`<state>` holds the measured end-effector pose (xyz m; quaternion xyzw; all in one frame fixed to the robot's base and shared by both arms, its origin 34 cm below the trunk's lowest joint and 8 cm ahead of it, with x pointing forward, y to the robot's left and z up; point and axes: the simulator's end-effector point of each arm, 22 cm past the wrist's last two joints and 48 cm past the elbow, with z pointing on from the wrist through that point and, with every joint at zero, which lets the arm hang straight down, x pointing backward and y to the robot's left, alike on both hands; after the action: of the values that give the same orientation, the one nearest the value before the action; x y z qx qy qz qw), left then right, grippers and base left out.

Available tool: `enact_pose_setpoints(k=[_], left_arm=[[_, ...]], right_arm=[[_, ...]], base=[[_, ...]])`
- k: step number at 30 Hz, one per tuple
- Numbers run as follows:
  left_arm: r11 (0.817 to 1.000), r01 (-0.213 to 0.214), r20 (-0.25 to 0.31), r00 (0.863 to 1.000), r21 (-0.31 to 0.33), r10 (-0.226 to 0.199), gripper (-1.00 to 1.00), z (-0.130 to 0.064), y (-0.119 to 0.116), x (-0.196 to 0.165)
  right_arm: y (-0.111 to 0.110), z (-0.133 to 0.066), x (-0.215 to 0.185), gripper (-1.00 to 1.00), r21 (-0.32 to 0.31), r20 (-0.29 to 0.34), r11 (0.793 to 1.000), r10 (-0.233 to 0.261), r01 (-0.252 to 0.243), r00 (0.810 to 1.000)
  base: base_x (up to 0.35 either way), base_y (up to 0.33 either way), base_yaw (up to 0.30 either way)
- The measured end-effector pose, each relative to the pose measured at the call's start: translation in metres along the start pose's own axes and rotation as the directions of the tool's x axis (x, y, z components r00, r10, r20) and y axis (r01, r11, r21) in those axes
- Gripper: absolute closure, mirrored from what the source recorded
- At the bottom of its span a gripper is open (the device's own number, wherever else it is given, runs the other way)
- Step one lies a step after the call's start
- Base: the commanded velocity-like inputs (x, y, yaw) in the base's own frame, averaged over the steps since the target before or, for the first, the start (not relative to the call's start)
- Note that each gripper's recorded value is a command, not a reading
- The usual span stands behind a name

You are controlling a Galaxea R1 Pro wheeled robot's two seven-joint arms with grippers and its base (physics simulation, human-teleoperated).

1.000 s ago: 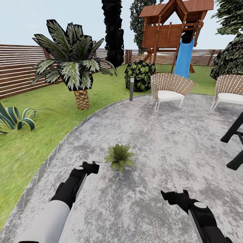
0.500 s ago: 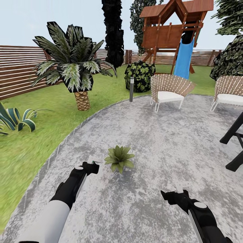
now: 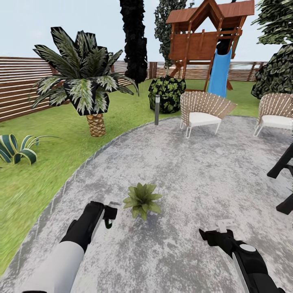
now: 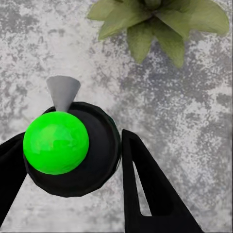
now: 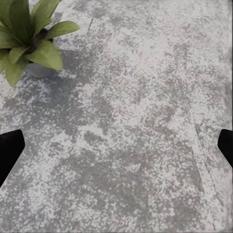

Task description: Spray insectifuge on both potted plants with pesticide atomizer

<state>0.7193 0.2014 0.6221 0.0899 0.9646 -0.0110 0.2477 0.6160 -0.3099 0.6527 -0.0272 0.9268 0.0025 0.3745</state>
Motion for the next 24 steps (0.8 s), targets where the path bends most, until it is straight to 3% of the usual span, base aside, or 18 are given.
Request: enact_pose_setpoints(k=[3,5,12,16,24], left_arm=[[1.0,0.023,-0.092,0.995,-0.01,-0.024,1.0,-0.012,0.003,0.009],[0.999,0.034,-0.107,0.994,-0.016,-0.035,1.0,-0.021,0.006,0.002],[0.999,0.037,-0.03,0.999,-0.033,-0.038,1.0,-0.048,0.018,-0.069],[0.999,0.032,-0.03,0.999,-0.033,-0.033,1.0,-0.051,0.02,-0.087],[1.0,0.009,-0.185,0.983,-0.015,-0.012,1.0,-0.038,0.017,-0.08]], right_arm=[[-0.004,-0.002,-0.002,-1.0,0.007,0.005,1.0,0.007,-0.007,1.0],[-0.005,-0.002,-0.003,-1.0,0.008,0.007,1.0,0.008,-0.008,1.0],[-0.005,-0.003,-0.003,-1.0,0.008,0.009,1.0,0.009,-0.009,1.0],[-0.005,-0.003,-0.003,-1.0,0.008,0.009,1.0,0.009,-0.009,1.0],[-0.006,-0.005,-0.006,-1.0,0.009,0.016,1.0,0.01,-0.01,1.0]], base=[[0.056,0.0,-0.103],[0.018,0.0,-0.077],[0.002,0.0,-0.011],[0.047,0.0,-0.002],[0.028,0.0,-0.089]])
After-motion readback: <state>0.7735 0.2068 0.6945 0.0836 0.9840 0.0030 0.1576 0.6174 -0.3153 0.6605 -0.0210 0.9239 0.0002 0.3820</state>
